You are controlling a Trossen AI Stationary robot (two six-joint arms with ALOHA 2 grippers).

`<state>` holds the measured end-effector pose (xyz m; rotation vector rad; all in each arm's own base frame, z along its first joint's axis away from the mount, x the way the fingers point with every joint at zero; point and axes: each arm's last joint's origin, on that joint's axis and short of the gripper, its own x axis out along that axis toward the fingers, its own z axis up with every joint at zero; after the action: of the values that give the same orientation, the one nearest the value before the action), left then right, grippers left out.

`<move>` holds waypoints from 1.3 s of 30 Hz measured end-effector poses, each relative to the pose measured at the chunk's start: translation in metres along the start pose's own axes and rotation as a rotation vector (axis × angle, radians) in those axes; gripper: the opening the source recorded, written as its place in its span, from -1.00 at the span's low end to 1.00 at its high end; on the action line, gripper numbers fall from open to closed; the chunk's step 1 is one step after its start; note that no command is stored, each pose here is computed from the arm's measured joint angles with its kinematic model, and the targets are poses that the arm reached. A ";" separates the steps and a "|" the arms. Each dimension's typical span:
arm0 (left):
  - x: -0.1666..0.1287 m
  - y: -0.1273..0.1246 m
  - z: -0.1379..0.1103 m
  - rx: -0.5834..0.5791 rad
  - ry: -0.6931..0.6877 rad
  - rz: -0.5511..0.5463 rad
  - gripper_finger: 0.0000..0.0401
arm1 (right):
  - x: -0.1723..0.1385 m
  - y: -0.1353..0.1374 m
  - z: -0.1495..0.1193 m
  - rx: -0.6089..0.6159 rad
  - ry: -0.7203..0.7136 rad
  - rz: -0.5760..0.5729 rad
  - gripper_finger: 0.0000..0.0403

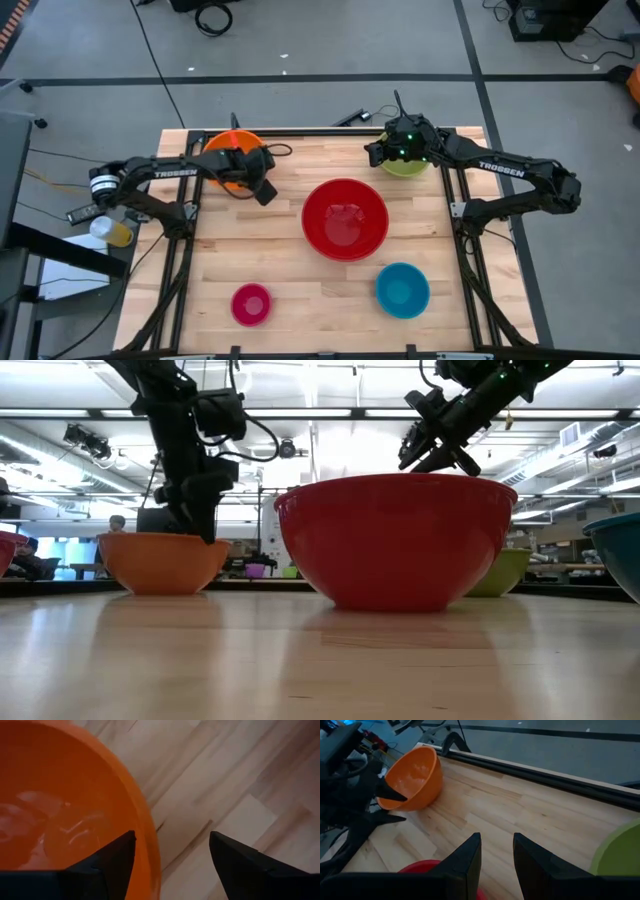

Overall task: Nest bowls inside each other
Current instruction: Stack the orange bowl into the red bowl

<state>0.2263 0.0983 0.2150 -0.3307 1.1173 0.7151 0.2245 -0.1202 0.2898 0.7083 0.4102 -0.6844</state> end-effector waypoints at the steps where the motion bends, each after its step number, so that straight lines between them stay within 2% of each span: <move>1: 0.001 0.000 0.000 0.001 0.005 0.002 0.22 | 0.000 0.000 0.000 0.000 0.000 0.000 -0.41; 8: 0.004 -0.002 0.000 -0.028 0.018 -0.015 0.03 | 0.000 0.000 0.000 -0.001 0.001 -0.002 -0.41; 16: -0.021 0.000 -0.002 -0.074 -0.063 -0.059 -0.01 | 0.012 0.006 0.004 0.033 -0.059 0.041 -0.41; 22: -0.052 0.006 0.001 -0.096 -0.145 -0.110 -0.01 | 0.055 0.023 -0.006 0.124 -0.061 0.150 -0.41; 25: -0.067 0.012 0.002 -0.085 -0.190 -0.109 -0.01 | 0.079 0.036 -0.016 0.159 -0.019 0.179 -0.41; 29: -0.074 0.027 -0.002 -0.080 -0.203 -0.042 -0.01 | 0.108 0.057 -0.022 0.131 0.034 0.170 -0.41; 39: -0.079 0.050 -0.016 -0.221 -0.097 0.017 -0.01 | 0.171 0.097 -0.007 0.038 0.056 0.090 -0.41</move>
<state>0.1615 0.0979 0.2846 -0.4701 0.9522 0.8632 0.4125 -0.1349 0.2339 0.7787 0.4146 -0.5899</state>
